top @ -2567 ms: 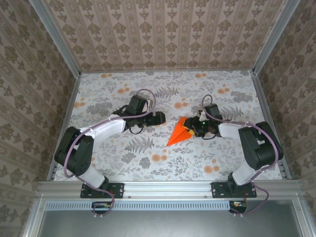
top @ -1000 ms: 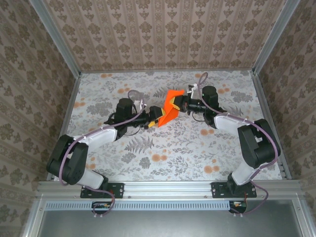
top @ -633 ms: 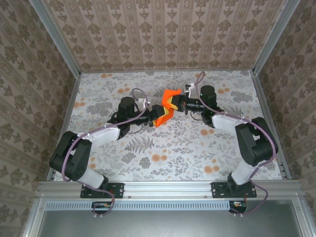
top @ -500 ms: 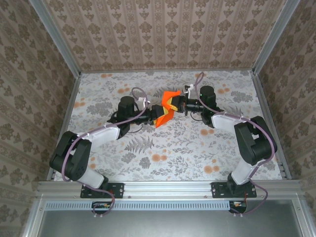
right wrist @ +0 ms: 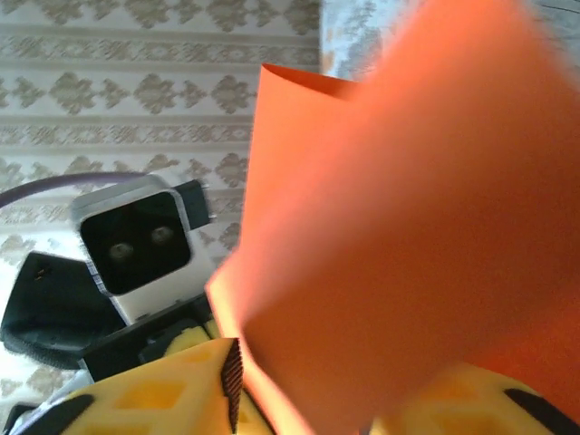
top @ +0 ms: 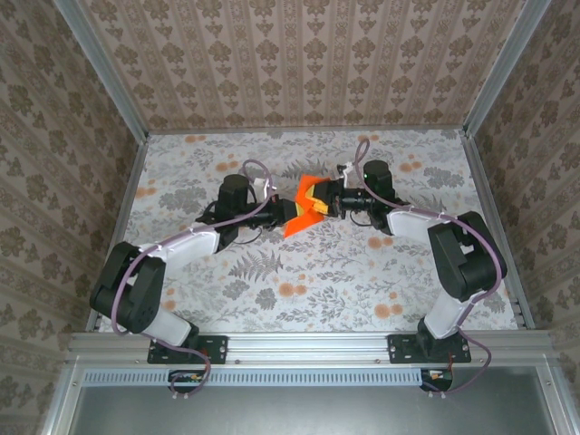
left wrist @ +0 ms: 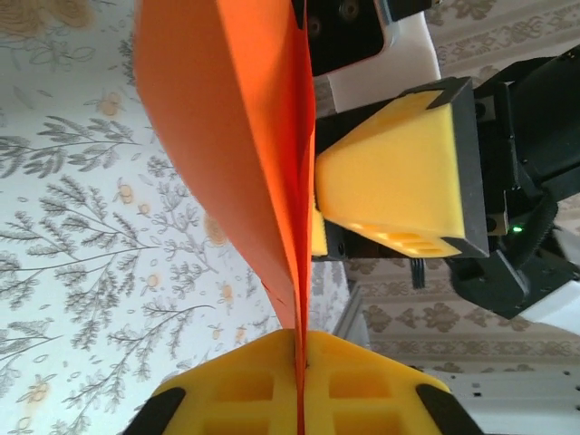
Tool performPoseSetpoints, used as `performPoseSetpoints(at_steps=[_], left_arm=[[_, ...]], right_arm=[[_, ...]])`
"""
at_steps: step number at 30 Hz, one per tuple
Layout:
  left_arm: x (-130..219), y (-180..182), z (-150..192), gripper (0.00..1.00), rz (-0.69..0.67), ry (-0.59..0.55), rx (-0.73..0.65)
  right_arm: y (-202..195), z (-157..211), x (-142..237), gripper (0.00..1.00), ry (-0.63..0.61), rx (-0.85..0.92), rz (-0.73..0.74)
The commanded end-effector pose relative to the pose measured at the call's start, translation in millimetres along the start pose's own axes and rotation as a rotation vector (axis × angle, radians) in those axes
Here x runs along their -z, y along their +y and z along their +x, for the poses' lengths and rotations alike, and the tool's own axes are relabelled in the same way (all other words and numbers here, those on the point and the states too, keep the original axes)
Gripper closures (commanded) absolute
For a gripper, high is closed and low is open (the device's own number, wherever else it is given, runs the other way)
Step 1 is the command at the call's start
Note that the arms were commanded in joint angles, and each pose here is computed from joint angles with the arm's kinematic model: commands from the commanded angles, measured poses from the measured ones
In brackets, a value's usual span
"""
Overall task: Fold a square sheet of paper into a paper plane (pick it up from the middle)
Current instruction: Turn over the paper at the center of the table.
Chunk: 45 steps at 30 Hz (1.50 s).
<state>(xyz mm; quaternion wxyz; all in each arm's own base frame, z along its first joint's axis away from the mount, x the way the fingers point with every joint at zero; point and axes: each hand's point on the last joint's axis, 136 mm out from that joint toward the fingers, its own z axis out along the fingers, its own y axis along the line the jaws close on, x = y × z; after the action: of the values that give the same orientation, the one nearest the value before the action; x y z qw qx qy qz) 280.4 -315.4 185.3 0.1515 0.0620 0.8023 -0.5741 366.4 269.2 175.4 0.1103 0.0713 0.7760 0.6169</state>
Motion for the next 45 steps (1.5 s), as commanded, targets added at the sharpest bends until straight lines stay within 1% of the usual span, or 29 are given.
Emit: performPoseSetpoints(at_steps=[1,3,5,8,9,12,16,18,20,24,27,30,31,33,34,37,38,42,45], left_arm=[[9,7,2,0.95,-0.115,0.018,-0.065],[16,26,7,0.96,-0.242,0.045,-0.076],[30,51,8,0.97,-0.425,0.064,-0.104],[55,78,8,0.97,-0.658,0.098,-0.147],[63,83,7,0.97,-0.723,0.107,-0.158],[95,98,-2,0.97,-0.975,0.116,-0.213],[136,106,-16,0.97,-1.312,0.120,-0.294],[147,108,-21,0.97,-1.430,0.135,-0.319],[151,112,-24,0.96,-1.524,0.148,-0.341],[140,123,-23,0.94,-1.625,0.198,-0.368],[121,133,-21,0.91,-1.648,0.239,-0.380],[90,142,-15,0.88,-1.600,0.275,-0.376],[78,144,-13,0.85,-1.569,0.278,-0.370],[56,145,-8,0.75,-1.485,0.291,-0.354],[42,144,-4,0.71,-1.422,0.292,-0.343],[15,138,1,0.52,-1.253,0.286,-0.311],[9,134,1,0.47,-1.204,0.284,-0.304],[0,119,-2,0.31,-1.022,0.241,-0.252],[12,113,-12,0.20,-0.932,0.169,-0.197]], right_arm=[[-11,1,18,0.51,-0.023,0.029,0.142],[-23,-2,34,0.45,-0.065,0.055,0.244],[-34,-4,50,0.40,-0.108,0.085,0.350],[-41,-5,69,0.34,-0.156,0.136,0.471],[-42,-5,73,0.33,-0.169,0.151,0.495],[-47,-6,87,0.30,-0.215,0.179,0.567],[-53,-6,98,0.30,-0.255,0.188,0.624],[-57,-7,102,0.29,-0.269,0.186,0.646],[-60,-6,104,0.29,-0.275,0.184,0.664],[-65,-6,107,0.29,-0.278,0.180,0.691],[-68,-6,109,0.29,-0.282,0.178,0.704],[-71,-4,109,0.29,-0.282,0.170,0.711],[-73,-3,110,0.29,-0.282,0.165,0.713],[-76,-2,110,0.29,-0.280,0.158,0.718],[-77,-1,110,0.29,-0.281,0.157,0.720],[-81,1,111,0.29,-0.276,0.154,0.725],[-81,2,110,0.29,-0.272,0.156,0.720],[-81,6,102,0.32,-0.254,0.179,0.702],[-79,13,86,0.36,-0.220,0.218,0.699]])
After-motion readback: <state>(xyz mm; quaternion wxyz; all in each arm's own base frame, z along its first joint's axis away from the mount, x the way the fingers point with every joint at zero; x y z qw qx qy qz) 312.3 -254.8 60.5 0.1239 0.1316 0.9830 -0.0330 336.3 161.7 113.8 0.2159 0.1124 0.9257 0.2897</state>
